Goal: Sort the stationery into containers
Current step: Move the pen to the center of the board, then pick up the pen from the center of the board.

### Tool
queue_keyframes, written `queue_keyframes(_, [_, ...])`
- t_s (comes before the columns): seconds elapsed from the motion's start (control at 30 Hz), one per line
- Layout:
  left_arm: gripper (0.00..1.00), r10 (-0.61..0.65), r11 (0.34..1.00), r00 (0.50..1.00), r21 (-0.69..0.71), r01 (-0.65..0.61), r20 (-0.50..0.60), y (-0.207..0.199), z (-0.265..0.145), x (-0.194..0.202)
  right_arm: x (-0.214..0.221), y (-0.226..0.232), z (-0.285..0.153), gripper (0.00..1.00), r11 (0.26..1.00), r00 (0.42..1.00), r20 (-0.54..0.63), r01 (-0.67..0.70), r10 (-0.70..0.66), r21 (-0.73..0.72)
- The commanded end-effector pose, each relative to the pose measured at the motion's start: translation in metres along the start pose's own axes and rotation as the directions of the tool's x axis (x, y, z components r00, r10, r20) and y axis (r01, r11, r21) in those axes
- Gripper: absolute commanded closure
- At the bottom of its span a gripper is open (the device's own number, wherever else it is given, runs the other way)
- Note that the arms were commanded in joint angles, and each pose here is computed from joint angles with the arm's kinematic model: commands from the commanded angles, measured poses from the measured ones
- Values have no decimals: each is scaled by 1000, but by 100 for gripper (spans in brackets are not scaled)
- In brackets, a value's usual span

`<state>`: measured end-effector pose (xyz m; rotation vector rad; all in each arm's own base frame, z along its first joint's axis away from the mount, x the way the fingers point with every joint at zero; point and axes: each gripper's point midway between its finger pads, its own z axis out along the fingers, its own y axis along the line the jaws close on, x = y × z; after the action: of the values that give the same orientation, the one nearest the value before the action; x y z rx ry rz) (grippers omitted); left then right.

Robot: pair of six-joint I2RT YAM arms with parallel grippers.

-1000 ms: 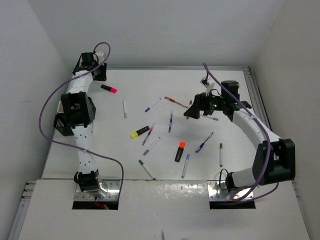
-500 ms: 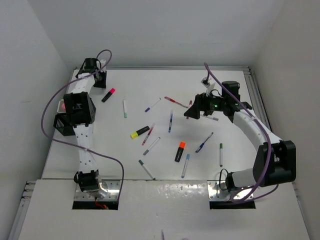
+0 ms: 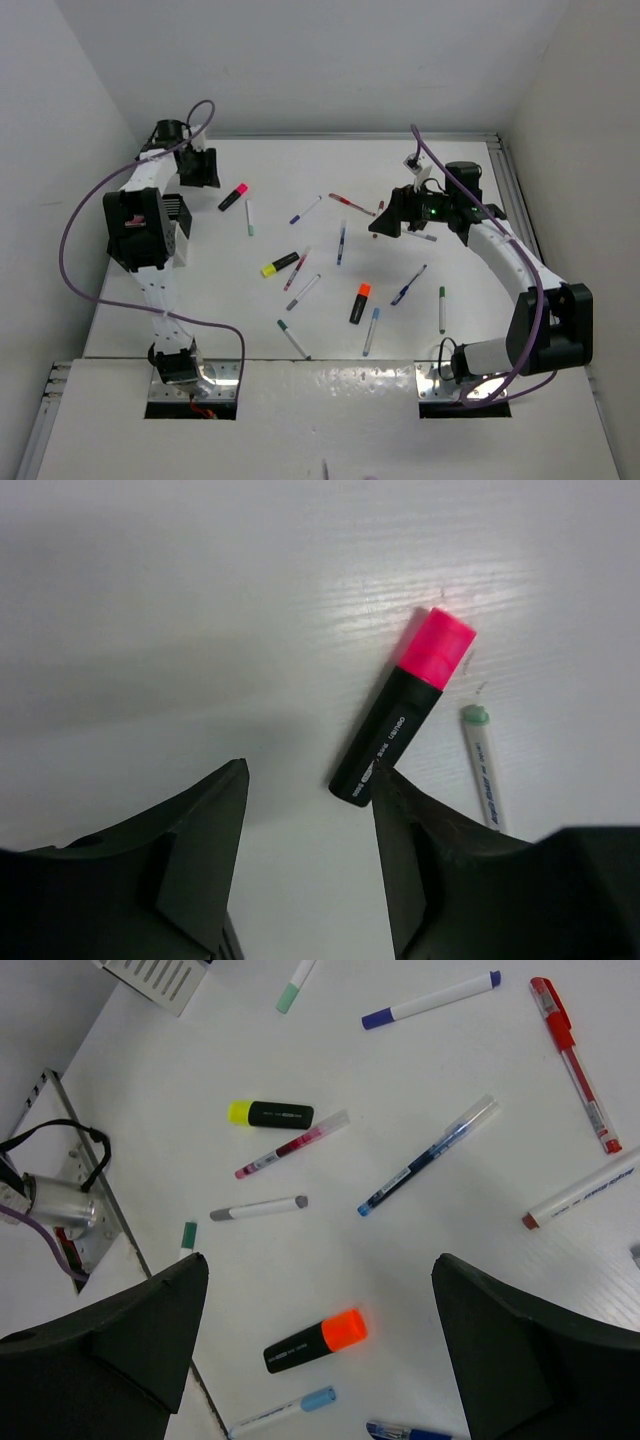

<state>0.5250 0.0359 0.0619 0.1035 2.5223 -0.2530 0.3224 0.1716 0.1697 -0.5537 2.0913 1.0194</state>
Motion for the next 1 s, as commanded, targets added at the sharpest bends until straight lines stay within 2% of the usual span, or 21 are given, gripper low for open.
queue_keyframes(0.0, [41, 31, 1000, 978, -7, -30, 207, -3, -64, -63, -20, 8, -7, 9, 998, 997, 57, 55, -54, -11])
queue_keyframes(0.07, [41, 121, 992, 973, 11, -125, 199, -18, -73, -65, -19, 10, -7, 9, 999, 997, 52, 51, -51, -12])
queue_keyframes(0.1, [41, 170, 983, 968, 33, -179, 186, -36, -70, -63, -18, 9, -7, 9, 999, 997, 51, 51, -51, -8])
queue_keyframes(0.23, [42, 300, 951, 948, 43, -306, 108, -60, -54, -52, -13, 7, -7, 9, 999, 998, 40, 43, -42, -3])
queue_keyframes(0.6, [39, 407, 912, 913, 42, -407, 24, -59, -7, -65, -10, 3, -8, 9, 999, 999, 31, 36, -36, 1])
queue_keyframes(0.73, [37, 459, 888, 888, 50, -458, -33, -70, 9, -49, -9, 1, -6, 9, 1000, 999, 24, 25, -25, 1])
queue_keyframes(0.97, [37, 442, 896, 893, 86, -436, -83, -69, 28, -24, -7, -3, -2, 9, 1000, 1000, 15, 12, -12, -2])
